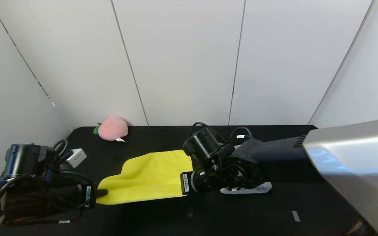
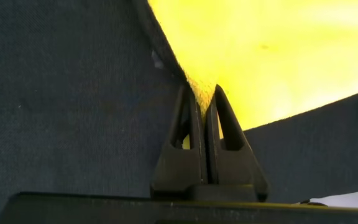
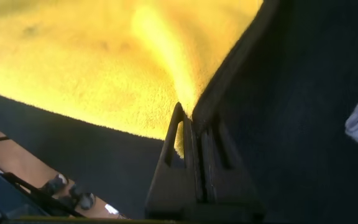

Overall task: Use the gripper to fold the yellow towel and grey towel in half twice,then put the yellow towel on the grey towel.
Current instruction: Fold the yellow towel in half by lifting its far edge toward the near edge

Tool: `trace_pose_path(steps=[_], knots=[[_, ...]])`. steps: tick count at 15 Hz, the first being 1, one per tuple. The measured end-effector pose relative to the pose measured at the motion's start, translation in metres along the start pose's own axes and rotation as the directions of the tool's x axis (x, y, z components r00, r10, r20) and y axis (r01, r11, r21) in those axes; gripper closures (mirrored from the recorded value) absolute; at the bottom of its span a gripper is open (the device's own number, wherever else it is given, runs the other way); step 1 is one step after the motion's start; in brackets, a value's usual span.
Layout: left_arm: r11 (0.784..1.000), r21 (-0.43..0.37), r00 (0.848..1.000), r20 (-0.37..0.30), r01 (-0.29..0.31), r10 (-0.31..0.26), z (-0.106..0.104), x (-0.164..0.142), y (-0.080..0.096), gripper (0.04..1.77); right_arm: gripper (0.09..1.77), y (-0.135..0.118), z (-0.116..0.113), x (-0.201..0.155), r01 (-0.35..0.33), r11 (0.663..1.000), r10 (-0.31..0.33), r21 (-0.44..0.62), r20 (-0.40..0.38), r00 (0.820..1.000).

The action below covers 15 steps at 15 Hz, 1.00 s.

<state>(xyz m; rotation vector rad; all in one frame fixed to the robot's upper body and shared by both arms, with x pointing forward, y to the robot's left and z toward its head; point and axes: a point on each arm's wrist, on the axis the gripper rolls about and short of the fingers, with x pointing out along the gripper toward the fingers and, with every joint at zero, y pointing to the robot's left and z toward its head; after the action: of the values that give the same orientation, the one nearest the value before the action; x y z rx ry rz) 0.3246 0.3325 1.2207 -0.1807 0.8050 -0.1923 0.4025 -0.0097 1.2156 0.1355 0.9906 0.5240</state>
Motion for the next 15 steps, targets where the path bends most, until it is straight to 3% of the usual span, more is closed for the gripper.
trace_pose_path(steps=[4, 10, 15], knots=[[1.0, 0.008, 0.998, 0.056, -0.006, 0.006, 0.013, 0.02, 0.006, 1.69, 1.72, -0.012, 0.016, 0.005, 0.004, 1.0, -0.005, 0.028, 0.033, 0.999], [1.0, 0.015, 0.997, 0.079, -0.008, 0.007, 0.035, 0.045, 0.012, 1.69, 1.72, -0.015, 0.033, 0.012, -0.008, 0.999, 0.005, 0.033, 0.085, 0.996], [0.999, 0.044, 0.984, 0.175, 0.0, -0.008, 0.052, 0.069, 0.015, 1.69, 1.72, -0.015, 0.044, 0.02, -0.016, 1.0, 0.016, -0.001, 0.122, 0.992]])
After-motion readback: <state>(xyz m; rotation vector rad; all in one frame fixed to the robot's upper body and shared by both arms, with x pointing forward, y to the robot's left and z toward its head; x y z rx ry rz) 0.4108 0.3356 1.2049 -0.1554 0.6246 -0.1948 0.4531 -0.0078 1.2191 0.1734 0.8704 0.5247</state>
